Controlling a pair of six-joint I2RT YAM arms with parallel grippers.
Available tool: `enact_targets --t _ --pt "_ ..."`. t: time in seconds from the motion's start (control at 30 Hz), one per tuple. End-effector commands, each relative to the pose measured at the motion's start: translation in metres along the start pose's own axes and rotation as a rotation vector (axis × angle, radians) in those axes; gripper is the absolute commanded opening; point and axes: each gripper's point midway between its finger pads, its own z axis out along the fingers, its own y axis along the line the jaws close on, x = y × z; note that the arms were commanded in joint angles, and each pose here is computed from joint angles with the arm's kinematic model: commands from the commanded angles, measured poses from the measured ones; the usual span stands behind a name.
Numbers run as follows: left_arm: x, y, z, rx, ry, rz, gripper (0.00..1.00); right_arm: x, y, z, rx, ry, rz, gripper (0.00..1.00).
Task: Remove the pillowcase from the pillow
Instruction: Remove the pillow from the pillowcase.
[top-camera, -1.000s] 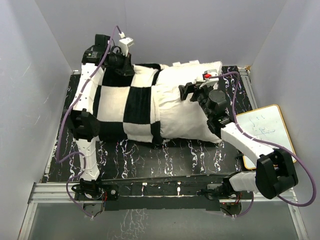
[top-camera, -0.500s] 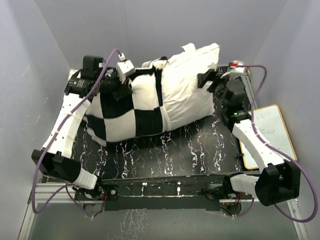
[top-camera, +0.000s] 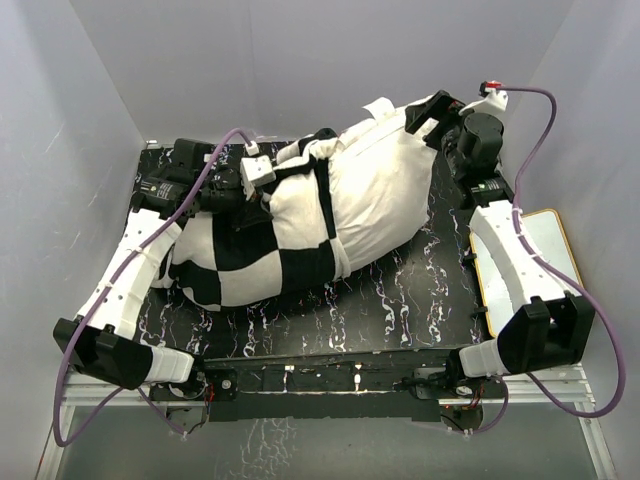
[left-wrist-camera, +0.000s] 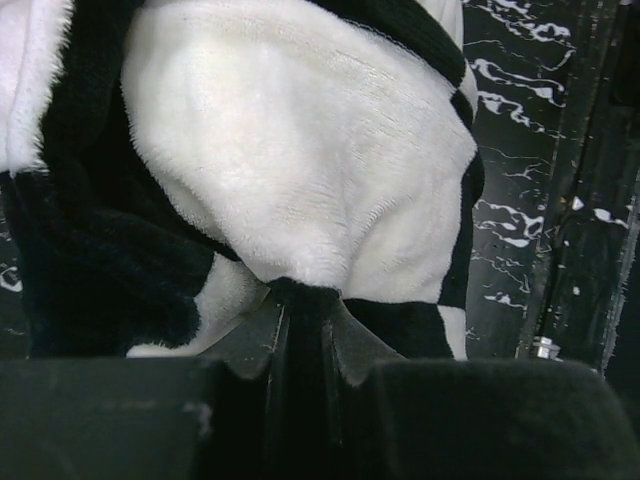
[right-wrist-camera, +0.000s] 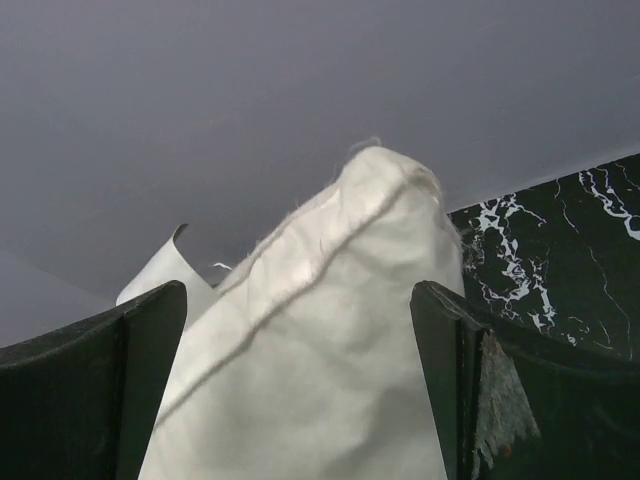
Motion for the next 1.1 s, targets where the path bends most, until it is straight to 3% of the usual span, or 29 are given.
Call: enact_targets --t 0.0,0.27,0.37,0.5,0.7,0.83,1.07 --pt "0.019 -0.059 0.006 0.222 0.035 -0.114 0.0 -0.021 0.007 0.009 0.034 -0.006 0.006 0.98" --pt "0.035 -0.071 0.007 0.261 0.086 -0.132 0.0 0.014 -0.048 0.027 0.234 0.083 -0.113 0.98" --pt "0.039 -0.074 0.005 0.263 0.103 -0.118 0.0 0.033 -0.048 0.033 0.197 0.137 -0.114 0.98" --pt "0.043 -0.074 0.006 0.259 0.115 -0.101 0.0 0.069 0.008 0.03 -0.198 0.277 0.007 0.98" --pt "0.039 -0.061 0.009 0.217 0.118 -0.068 0.0 0.11 0.062 -0.026 -0.618 0.426 0.096 0.98" --pt "0.036 -0.053 0.013 0.197 0.117 -0.068 0.0 0.136 0.067 -0.072 -0.77 0.496 0.058 0.98" --pt "0.037 -0.041 0.024 0.17 0.144 -0.067 0.0 0.168 0.053 -0.129 -0.839 0.56 -0.073 0.98"
